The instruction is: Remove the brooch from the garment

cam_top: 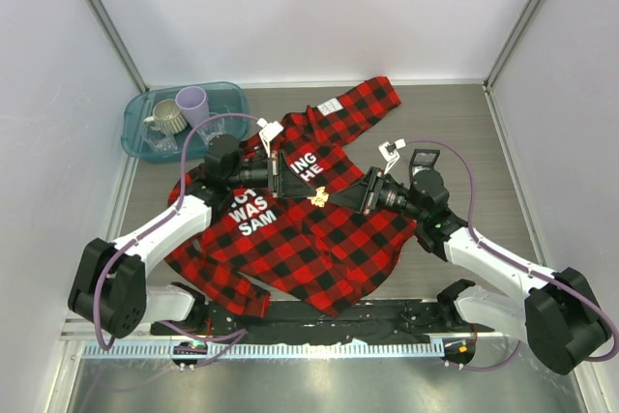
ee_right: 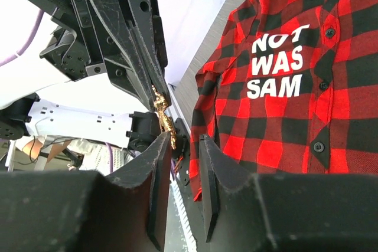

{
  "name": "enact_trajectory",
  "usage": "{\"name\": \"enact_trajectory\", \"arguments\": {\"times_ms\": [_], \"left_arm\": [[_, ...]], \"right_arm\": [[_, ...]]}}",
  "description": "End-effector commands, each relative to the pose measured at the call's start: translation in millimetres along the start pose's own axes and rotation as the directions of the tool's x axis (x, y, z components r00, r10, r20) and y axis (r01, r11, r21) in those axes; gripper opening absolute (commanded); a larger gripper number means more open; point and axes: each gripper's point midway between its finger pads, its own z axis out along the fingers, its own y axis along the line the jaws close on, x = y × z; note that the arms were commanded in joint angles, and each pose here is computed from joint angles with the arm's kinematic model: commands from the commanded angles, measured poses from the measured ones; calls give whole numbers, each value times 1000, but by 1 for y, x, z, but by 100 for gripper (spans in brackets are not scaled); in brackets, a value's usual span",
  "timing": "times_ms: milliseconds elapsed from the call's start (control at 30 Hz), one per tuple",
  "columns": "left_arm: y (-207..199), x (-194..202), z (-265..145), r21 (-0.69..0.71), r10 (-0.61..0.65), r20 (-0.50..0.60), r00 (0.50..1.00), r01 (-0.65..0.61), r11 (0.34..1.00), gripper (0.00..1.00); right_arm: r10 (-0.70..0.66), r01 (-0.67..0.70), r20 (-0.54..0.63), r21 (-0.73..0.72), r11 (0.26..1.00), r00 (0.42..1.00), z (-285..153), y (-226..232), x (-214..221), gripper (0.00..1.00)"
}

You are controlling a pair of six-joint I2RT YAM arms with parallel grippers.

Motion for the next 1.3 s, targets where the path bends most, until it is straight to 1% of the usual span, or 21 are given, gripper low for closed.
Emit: {"name": "enact_trajectory", "arguments": {"times_ms": [0, 33, 400, 500, 567, 600, 633, 733, 767, 800, 833, 867, 900, 933, 1000, 1100, 1133, 1167, 1200, 1233, 1267], "left_arm": [[-17, -5, 0, 67, 62, 4, 998, -62, 996, 0], [-16, -5, 0, 66, 59, 3, 998, -59, 996, 0], [-15, -3, 2, 67, 50, -10, 999, -49, 997, 0], [-15, -3, 2, 68, 48, -14, 999, -47, 997, 0], [-14, -2, 3, 65, 40, -18, 999, -39, 997, 0], [-13, -2, 3, 63, 36, -19, 999, -35, 997, 0], [-13, -3, 3, 63, 41, -19, 999, -39, 997, 0], [-6, -3, 4, 27, 25, -30, 999, -25, 999, 1], [-1, 2, 4, 3, 10, -53, 999, -10, 1000, 4], [-3, -1, 4, -2, 25, -55, 998, -25, 1000, 9], [0, -3, 3, -23, 28, -47, 999, -29, 999, 22], [2, -3, 2, -41, 27, -46, 999, -29, 999, 28], [4, -6, -1, -54, 32, -32, 999, -34, 998, 34], [4, -11, -3, -76, 44, -8, 999, -44, 996, 44], [10, -17, -10, -117, 52, 19, 998, -49, 992, 48], [12, -22, -12, -137, 55, 38, 998, -49, 989, 50], [16, -22, -13, -156, 51, 40, 998, -45, 987, 52], [26, -21, -15, -217, 22, 42, 999, -12, 976, 53], [30, -22, -16, -243, 30, 41, 999, -19, 970, 53], [37, -18, -18, -275, 32, 26, 999, -23, 961, 56], [42, -17, -22, -316, 25, 24, 999, -16, 948, 65]], "right_arm": [[-73, 74, 17, -81, 994, 997, 4, 22, -14, 28], [-75, 76, 11, -90, 993, 997, 4, 24, -14, 26], [-72, 73, 14, -118, 990, 997, 8, 29, -18, 19], [-76, 77, 16, -123, 989, 997, 8, 29, -18, 15], [-82, 83, 19, -128, 988, 996, 9, 31, -19, 10], [-85, 86, 19, -128, 988, 996, 9, 31, -19, 7], [-83, 85, 18, -124, 989, 996, 9, 30, -19, 1], [-91, 93, 27, -89, 992, 995, 7, 23, -19, 1], [-98, 101, 35, -79, 992, 995, 6, 23, -20, 1], [-120, 122, 51, -41, 992, 991, 6, 17, -23, 1], [-110, 110, 34, 4, 994, 993, 5, 9, -21, 1], [-116, 115, 33, 30, 993, 993, 4, 6, -21, 1], [-153, 151, 44, 57, 987, 987, 1, 4, -25, 1], [-143, 136, 37, 138, 981, 989, -2, -8, -26, 1], [-173, 162, 29, 228, 960, 984, -8, -19, -30, 1], [-203, 179, 30, 365, 914, 979, -19, -39, -39, 1], [-201, 191, -30, 476, 858, 979, -31, -58, -37, 1], [-229, 191, -13, 599, 777, 973, -43, -77, -49, 1], [-244, 200, -31, 677, 709, 969, -54, -90, -53, 1], [-239, 220, -88, 762, 609, 967, -71, -105, -55, 1], [-273, 216, -89, 850, 481, 958, -91, -120, -68, 1]]}}
